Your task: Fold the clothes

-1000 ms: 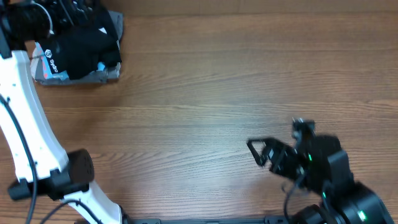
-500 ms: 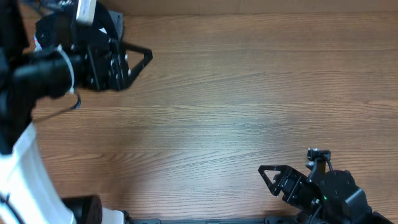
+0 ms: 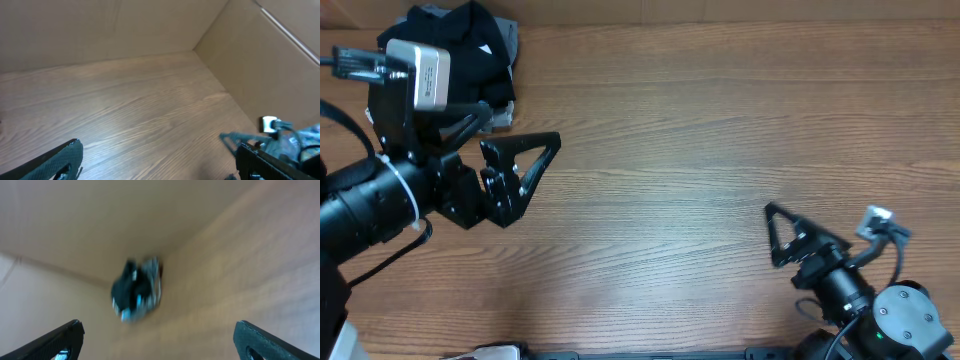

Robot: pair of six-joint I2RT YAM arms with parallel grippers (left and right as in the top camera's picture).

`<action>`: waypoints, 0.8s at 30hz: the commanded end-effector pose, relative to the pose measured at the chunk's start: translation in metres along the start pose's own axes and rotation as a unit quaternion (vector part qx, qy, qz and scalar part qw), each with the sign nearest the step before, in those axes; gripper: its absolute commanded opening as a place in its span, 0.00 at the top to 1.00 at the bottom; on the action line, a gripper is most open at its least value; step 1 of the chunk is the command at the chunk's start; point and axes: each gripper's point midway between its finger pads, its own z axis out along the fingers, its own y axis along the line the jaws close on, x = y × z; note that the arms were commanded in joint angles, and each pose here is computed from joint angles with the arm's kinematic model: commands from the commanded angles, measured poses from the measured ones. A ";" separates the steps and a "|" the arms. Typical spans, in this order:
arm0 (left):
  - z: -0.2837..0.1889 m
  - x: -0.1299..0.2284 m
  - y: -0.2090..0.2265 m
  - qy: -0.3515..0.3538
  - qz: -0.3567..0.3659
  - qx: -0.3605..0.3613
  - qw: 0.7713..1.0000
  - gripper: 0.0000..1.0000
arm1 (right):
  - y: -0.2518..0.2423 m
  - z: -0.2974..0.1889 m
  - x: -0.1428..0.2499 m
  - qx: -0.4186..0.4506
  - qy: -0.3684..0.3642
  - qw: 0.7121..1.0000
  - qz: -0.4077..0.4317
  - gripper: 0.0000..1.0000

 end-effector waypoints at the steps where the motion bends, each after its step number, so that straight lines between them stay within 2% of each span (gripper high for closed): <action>1: 0.004 -0.001 0.008 0.004 0.009 -0.016 1.000 0.00 | -0.010 -0.013 -0.048 0.045 -0.129 0.991 -0.006 0.00; 4: 0.005 -0.001 0.009 0.005 0.009 -0.016 1.000 0.00 | -0.015 -0.014 -0.052 0.059 -0.142 0.988 -0.007 0.00; 13: 0.005 -0.002 0.009 0.005 0.008 -0.016 1.000 0.00 | -0.051 -0.015 -0.029 0.131 -0.090 0.987 -0.039 0.00; 24: 0.006 -0.002 0.010 0.006 0.008 -0.016 1.000 0.00 | -0.097 -0.029 -0.003 0.224 -0.026 0.971 -0.079 0.00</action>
